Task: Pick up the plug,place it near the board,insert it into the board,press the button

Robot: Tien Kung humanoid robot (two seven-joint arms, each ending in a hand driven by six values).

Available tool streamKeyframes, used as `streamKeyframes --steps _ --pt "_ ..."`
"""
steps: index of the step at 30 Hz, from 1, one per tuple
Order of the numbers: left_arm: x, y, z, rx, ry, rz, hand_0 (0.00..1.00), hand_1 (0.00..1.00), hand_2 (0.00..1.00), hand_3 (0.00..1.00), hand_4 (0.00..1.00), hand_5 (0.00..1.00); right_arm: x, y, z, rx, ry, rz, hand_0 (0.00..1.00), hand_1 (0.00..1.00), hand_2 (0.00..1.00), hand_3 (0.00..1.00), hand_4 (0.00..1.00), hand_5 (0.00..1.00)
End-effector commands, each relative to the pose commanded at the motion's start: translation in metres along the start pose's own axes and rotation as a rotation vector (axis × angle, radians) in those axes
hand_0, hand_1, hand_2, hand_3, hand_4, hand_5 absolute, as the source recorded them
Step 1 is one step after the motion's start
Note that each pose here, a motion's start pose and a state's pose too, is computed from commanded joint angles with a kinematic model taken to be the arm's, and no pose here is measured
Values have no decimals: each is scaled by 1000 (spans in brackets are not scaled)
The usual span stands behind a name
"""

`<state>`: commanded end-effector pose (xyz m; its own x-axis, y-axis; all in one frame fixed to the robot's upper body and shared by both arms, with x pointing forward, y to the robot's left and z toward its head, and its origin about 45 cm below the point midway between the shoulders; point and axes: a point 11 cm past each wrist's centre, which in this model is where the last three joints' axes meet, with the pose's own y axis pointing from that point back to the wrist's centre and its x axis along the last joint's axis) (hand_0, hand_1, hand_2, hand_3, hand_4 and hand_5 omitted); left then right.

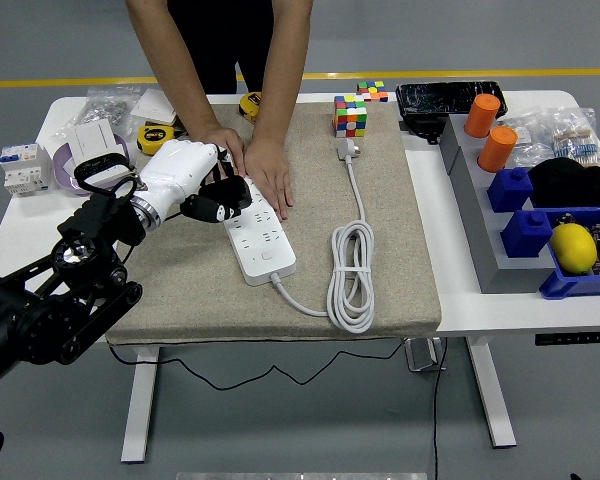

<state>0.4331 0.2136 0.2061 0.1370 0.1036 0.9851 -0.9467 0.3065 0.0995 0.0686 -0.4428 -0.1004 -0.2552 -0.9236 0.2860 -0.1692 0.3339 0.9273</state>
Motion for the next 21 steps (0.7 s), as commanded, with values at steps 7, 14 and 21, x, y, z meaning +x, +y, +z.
streamKeyframes --steps 7,14,21 --pt "-12 2 -1 -3 -13 -43 381 379 424 482 663 138 1 0 -1 0 -1 3 787 704 699 708 998 888" --pt "-17 3 -5 9 -12 -55 382 380 426 483 668 139 1 0 -2 4 -1 2 787 704 700 708 998 888" --pt "-25 3 -6 16 -8 -72 382 382 426 483 673 142 2 0 0 0 2 3 787 705 699 708 998 887"
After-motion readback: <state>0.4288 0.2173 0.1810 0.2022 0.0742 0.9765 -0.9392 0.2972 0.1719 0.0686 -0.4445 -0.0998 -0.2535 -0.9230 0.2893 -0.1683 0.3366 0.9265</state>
